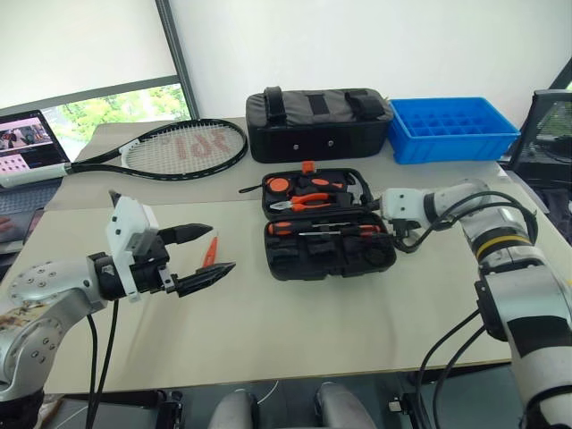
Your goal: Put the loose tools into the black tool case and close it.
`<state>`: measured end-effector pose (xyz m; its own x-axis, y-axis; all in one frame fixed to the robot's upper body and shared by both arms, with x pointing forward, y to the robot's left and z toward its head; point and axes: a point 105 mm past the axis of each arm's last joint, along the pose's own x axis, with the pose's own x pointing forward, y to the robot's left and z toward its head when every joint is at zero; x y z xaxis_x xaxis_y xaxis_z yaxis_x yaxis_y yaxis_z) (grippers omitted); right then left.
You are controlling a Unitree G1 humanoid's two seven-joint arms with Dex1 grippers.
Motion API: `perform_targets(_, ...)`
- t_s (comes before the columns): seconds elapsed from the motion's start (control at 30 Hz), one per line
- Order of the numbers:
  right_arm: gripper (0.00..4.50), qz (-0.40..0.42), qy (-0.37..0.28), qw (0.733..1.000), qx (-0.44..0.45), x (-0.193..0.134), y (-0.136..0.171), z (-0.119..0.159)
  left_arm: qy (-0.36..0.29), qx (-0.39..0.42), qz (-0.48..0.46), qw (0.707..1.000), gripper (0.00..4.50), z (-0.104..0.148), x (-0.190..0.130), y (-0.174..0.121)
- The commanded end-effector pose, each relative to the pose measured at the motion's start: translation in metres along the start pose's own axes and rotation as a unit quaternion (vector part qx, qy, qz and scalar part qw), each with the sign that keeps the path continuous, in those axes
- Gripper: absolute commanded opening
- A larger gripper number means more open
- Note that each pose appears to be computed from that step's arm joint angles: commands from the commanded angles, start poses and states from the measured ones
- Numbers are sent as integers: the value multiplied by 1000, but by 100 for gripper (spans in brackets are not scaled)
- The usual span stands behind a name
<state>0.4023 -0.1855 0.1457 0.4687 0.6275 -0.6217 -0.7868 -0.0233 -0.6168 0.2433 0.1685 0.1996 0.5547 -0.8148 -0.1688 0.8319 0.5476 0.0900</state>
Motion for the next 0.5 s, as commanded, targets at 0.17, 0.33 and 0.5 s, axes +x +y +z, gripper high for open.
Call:
perform_targets(0.17,448,-75,-103,987,93,-13,-27,19,-7,22,-7,1000,450,10,0,-1)
perform_targets(0.33,448,-134,-110,959,225,2,-34,7,-6,22,-11,1000,450,10,2,0)
perform_targets(0.5,448,-134,-124,935,305,15,-28,5,-5,23,-17,1000,450,11,3,0)
